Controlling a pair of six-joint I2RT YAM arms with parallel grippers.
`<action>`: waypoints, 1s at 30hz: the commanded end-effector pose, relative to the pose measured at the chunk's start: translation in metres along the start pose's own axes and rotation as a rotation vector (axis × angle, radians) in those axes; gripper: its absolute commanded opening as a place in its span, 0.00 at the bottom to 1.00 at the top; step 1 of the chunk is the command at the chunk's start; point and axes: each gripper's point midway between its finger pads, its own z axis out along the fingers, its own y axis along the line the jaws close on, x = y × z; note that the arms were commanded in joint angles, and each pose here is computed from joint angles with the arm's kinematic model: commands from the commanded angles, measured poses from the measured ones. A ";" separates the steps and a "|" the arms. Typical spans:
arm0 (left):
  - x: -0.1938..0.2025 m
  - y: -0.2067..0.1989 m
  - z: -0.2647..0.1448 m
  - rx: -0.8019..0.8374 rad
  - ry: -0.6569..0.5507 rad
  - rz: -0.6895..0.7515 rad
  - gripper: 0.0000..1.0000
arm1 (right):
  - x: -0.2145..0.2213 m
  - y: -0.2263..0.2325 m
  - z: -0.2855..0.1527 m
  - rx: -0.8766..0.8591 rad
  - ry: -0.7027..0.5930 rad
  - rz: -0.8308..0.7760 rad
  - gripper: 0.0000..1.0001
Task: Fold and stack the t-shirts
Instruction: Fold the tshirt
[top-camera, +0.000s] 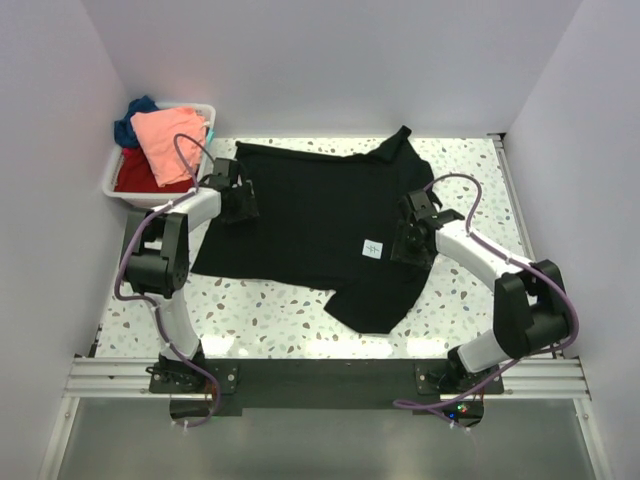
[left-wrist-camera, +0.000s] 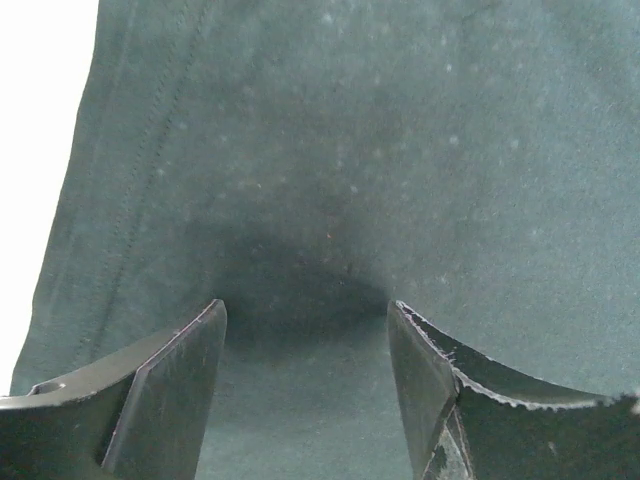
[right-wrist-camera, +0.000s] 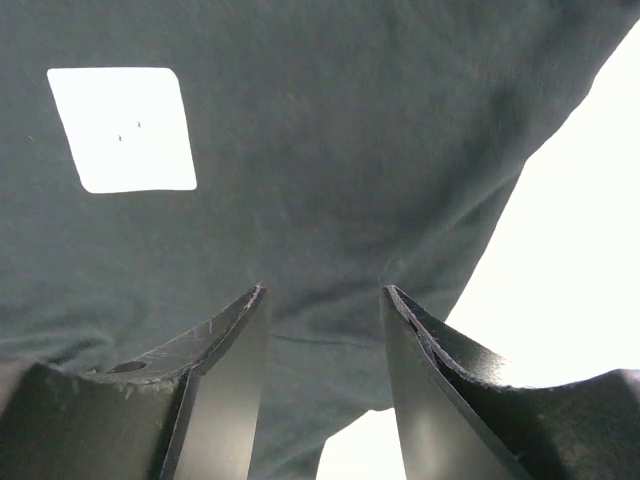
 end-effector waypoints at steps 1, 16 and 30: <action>-0.012 -0.014 -0.009 0.061 -0.055 -0.049 0.70 | 0.016 0.005 -0.002 -0.048 0.023 0.039 0.52; 0.000 0.027 -0.034 -0.091 -0.087 -0.121 0.70 | 0.075 -0.032 0.016 0.095 0.212 0.016 0.49; 0.045 0.047 -0.069 -0.117 0.008 -0.102 0.70 | 0.102 -0.087 0.005 0.376 0.342 -0.059 0.46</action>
